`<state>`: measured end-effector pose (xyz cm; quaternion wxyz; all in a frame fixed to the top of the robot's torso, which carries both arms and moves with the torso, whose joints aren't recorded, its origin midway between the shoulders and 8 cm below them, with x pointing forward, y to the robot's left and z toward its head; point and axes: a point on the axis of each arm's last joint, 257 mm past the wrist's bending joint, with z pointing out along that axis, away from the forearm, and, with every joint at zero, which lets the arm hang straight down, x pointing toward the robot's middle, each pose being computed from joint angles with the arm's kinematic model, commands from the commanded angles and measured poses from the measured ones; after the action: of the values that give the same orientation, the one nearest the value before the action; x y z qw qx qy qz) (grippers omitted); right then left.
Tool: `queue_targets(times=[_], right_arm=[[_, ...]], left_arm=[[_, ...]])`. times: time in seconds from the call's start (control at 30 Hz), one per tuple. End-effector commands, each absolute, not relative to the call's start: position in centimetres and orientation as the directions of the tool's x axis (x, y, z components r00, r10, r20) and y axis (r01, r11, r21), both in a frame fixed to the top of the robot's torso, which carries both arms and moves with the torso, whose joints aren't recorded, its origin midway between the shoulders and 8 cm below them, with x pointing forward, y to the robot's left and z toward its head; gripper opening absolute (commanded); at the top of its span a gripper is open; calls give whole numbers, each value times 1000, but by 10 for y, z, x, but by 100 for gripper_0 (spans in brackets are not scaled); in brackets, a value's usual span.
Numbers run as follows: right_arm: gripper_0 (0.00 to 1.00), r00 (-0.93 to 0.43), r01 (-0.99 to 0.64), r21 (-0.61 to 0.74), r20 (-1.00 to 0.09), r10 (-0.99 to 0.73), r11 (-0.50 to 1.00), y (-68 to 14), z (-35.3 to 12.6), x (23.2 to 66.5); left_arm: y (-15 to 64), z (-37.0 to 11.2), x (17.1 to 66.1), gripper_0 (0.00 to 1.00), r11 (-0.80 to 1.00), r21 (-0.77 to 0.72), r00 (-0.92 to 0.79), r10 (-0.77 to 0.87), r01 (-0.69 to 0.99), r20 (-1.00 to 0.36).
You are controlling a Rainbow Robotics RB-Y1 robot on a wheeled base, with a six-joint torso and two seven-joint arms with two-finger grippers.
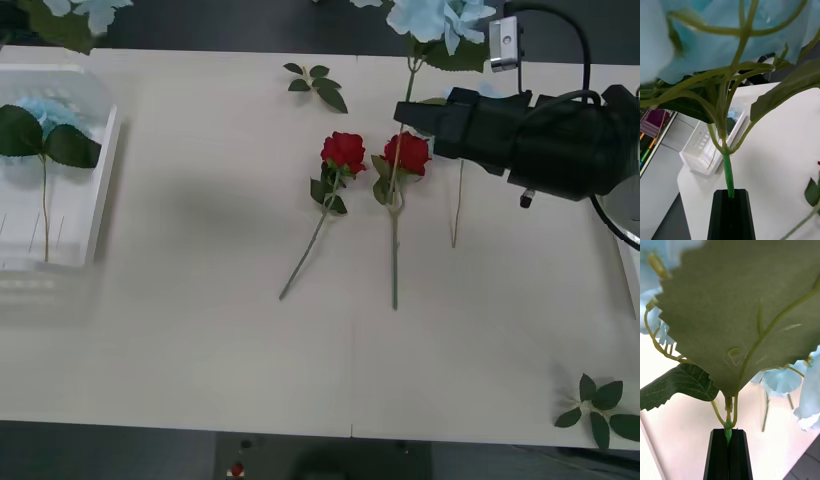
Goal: Put the red flowers into the right box and the blue flowers into the left box
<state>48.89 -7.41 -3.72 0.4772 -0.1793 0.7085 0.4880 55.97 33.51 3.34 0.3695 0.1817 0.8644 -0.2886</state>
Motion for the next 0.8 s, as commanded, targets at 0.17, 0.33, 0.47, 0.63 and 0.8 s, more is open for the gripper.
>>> queue_targets(times=[0.17, 0.33, 0.47, 0.63, 0.8], right_arm=[[0, -467, -732, 541, -841, 273, 413, -7, -11, 490], [0, -516, -699, 619, -783, 347, 357, 15, 3, 495], [0, -527, -690, 639, -765, 370, 340, 20, 10, 497], [0, -544, -681, 657, -749, 378, 322, 21, 16, 496], [0, -553, -669, 673, -735, 393, 316, 16, 27, 502]], left_arm=[[395, 67, 542, 0, 840, -274, -637, 105, 467, -764], [457, 46, 532, 0, 935, -117, -710, 169, 335, -684], [498, 36, 527, 0, 968, 21, -755, 209, 250, -622], [541, 18, 532, 0, 976, 156, -782, 217, 155, -584], [568, -10, 551, 0, 966, 238, -754, 230, 100, -615]])
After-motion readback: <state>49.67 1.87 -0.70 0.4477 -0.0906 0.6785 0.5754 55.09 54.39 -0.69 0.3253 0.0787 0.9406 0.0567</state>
